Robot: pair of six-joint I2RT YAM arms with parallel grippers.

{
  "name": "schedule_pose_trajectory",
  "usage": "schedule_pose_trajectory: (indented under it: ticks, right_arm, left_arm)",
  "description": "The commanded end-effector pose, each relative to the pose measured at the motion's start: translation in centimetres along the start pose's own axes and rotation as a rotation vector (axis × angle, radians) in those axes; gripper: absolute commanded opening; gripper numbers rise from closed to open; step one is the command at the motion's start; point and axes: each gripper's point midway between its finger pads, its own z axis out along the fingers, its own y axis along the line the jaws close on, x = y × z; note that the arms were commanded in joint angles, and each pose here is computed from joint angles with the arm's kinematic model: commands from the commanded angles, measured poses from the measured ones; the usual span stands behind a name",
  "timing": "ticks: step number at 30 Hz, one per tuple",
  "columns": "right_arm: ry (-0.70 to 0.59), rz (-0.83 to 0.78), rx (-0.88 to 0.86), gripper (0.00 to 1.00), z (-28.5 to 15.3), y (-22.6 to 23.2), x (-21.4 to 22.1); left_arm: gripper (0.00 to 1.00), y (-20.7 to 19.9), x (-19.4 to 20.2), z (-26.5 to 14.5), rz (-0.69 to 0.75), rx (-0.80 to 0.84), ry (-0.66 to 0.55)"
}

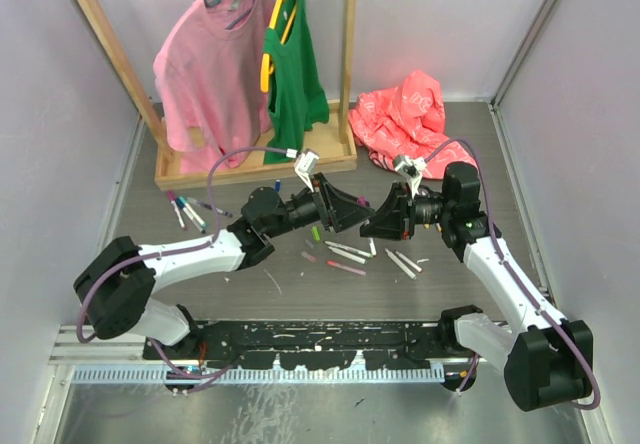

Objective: Open the pen caps
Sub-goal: Open the pen cap from the pen.

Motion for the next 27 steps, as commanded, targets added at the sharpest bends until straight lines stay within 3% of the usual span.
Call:
schedule_pose_trajectory:
  ticks: [1, 8, 13, 20, 27]
  right_arm:
    - [-0.001, -0.066, -0.025, 0.01, 0.1, 0.7, -1.4]
    - [0.002, -0.06, -0.028, 0.01, 0.2, 0.7, -1.3]
    - [0.004, -0.057, -0.029, 0.01, 0.3, 0.7, -1.2]
    - [0.008, -0.055, -0.028, 0.01, 0.3, 0.5, -1.0]
    - [0.024, -0.031, -0.043, 0.01, 0.8, 0.4, -0.4]
  left_arm:
    - [0.44, -3.1, -2.6, 0.5, 0.032, 0.107, -0.067]
    - [0.28, -3.0, -2.7, 0.7, 0.028, 0.101, -0.065]
    - [0.02, -2.9, -2.5, 1.0, 0.034, 0.087, -0.035]
    - [0.0, -3.4, -4.4, 0.2, 0.124, 0.068, -0.101]
    - [0.0, -4.8, -11.5, -3.6, 0.377, -0.048, -0.419]
